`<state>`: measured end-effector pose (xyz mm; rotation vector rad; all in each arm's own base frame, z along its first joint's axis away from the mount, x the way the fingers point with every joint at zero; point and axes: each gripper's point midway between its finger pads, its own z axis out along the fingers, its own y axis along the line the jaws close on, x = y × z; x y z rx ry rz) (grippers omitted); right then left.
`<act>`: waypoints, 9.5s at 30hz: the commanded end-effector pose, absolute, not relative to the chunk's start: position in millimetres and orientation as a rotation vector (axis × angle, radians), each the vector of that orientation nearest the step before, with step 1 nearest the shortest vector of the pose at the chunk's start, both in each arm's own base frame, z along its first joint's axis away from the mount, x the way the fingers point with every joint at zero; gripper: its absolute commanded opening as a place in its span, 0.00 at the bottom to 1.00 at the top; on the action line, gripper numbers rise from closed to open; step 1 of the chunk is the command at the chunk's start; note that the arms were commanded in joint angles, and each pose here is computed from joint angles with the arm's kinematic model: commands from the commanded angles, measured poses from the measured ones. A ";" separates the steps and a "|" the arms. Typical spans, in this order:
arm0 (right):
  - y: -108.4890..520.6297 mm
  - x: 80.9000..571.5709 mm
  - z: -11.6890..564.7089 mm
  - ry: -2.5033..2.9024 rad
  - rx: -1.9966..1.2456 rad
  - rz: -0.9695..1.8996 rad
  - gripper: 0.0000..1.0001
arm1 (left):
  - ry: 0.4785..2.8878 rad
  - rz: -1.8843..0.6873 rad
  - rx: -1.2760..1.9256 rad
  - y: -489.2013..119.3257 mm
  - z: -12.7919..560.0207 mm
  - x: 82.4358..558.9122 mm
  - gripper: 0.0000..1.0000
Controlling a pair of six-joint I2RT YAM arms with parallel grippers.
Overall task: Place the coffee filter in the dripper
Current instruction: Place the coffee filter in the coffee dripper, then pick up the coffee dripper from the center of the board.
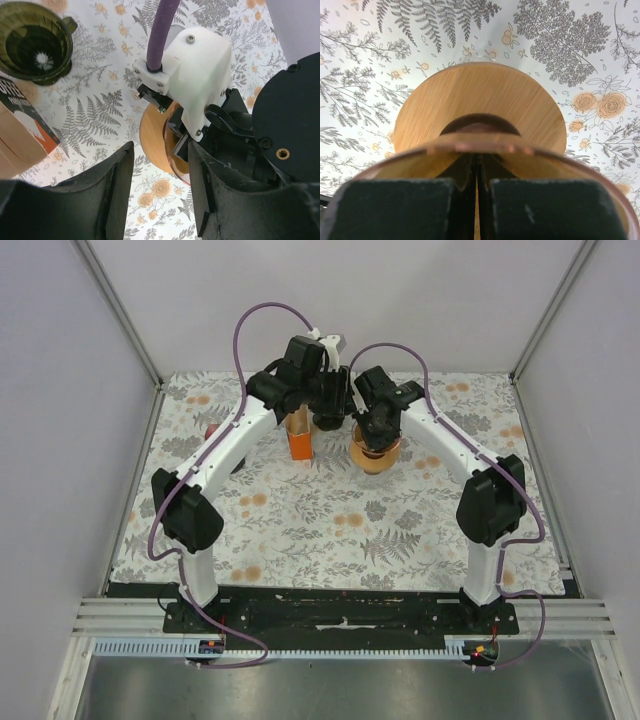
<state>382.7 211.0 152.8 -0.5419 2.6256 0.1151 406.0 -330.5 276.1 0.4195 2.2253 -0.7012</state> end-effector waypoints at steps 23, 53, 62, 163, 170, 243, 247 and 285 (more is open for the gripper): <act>234.5 392.3 216.4 2.455 -0.545 0.248 0.04 | 2.368 -0.833 0.396 -348.9 228.6 373.9 0.41; 219.6 388.0 178.9 2.564 -0.518 0.261 0.00 | 2.135 -1.048 0.525 -345.2 319.5 373.1 0.52; 217.3 386.3 172.5 2.588 -0.502 0.279 0.00 | 2.047 -1.094 0.553 -324.7 352.8 377.6 0.45; 38.9 389.3 338.1 1.943 0.033 0.276 0.98 | 2.016 -0.108 0.279 -59.0 303.1 389.2 0.79; 42.0 378.8 324.2 1.940 -0.008 0.283 0.98 | 2.021 -0.097 0.093 -41.0 263.0 348.4 0.82; 82.9 395.7 285.7 2.123 -0.195 0.539 0.98 | 1.924 -0.290 1.240 -306.6 103.2 566.5 0.68; 83.4 394.0 286.4 2.123 -0.195 0.543 0.98 | 1.938 -0.246 1.232 -301.8 92.5 573.5 0.61; 182.3 346.2 450.3 1.850 -0.327 0.548 0.91 | 1.056 0.140 1.982 -241.5 359.6 336.7 0.02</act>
